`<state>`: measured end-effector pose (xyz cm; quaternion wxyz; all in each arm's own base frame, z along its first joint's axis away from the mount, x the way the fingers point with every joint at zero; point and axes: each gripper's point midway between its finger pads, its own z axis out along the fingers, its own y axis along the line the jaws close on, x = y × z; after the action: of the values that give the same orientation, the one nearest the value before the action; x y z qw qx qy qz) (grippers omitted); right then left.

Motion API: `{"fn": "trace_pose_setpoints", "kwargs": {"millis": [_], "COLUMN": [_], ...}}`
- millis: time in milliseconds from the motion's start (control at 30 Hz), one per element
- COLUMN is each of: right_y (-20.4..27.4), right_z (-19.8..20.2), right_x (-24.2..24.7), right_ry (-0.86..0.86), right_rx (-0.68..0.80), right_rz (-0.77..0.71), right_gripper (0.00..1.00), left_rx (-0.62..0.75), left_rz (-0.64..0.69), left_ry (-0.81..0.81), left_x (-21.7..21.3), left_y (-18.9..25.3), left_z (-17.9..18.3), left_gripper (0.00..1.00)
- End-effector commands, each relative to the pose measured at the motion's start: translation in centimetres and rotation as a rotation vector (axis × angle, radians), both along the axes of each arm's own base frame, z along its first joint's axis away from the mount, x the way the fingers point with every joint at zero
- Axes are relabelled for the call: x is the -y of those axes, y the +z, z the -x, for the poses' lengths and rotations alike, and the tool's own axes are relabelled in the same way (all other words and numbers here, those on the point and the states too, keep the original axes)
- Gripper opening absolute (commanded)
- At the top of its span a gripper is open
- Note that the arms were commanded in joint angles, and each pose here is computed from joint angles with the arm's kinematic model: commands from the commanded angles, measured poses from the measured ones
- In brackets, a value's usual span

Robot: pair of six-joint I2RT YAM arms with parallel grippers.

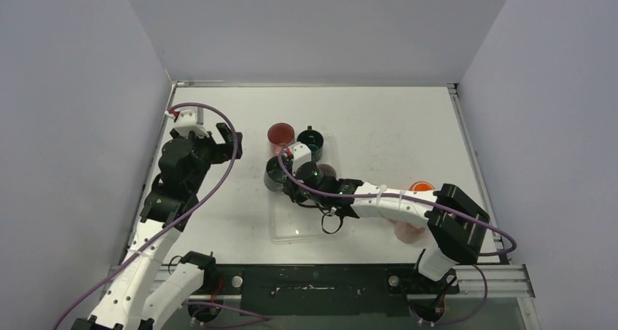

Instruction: Turn the mug right side up

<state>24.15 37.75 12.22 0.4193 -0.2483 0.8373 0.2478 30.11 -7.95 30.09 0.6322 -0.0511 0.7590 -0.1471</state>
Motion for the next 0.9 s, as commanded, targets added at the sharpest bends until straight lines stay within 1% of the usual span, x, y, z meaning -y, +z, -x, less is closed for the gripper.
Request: {"fn": "trace_pose_setpoints", "kwargs": {"millis": [0,200,433,600,667,767,833,867], "right_y": [2.5,0.9,-0.4,-1.3,-1.4,-0.9,-0.1,0.3], "right_z": [-2.9,-3.5,-3.5,-4.1,-4.2,-4.4,-4.4,-4.3], "right_x": [0.5,1.4,0.2,-0.1,-0.3,-0.6,-0.6,-0.5], "right_ry": [-0.146,-0.209,-0.18,-0.198,-0.192,-0.188,-0.185,-0.18], "right_rx": [0.085,0.061,0.032,0.006,-0.001,-0.003,0.002,0.0], "right_rz": [0.018,0.105,0.116,0.145,0.14,0.125,0.109,0.098], "right_gripper": [0.05,0.05,0.05,0.06,0.14,0.32,0.47,0.54], "left_rx": [-0.004,-0.039,-0.073,-0.145,-0.178,-0.217,-0.233,-0.238], "left_rz": [0.049,0.066,0.08,0.13,0.131,0.129,0.123,0.118], "left_ry": [0.082,0.071,0.045,0.051,0.048,0.021,0.01,0.005], "left_x": [-1.2,-0.8,-0.1,0.3,0.5,1.0,1.0,1.0], "left_y": [1.5,1.3,0.8,0.5,0.4,0.1,-0.1,-0.2], "left_z": [-0.1,-0.1,-0.2,-0.3,-0.7,-1.0,-1.1,-1.1], "left_gripper": [0.89,0.89,0.89,0.9,0.92,0.96,1.0,0.96]}}
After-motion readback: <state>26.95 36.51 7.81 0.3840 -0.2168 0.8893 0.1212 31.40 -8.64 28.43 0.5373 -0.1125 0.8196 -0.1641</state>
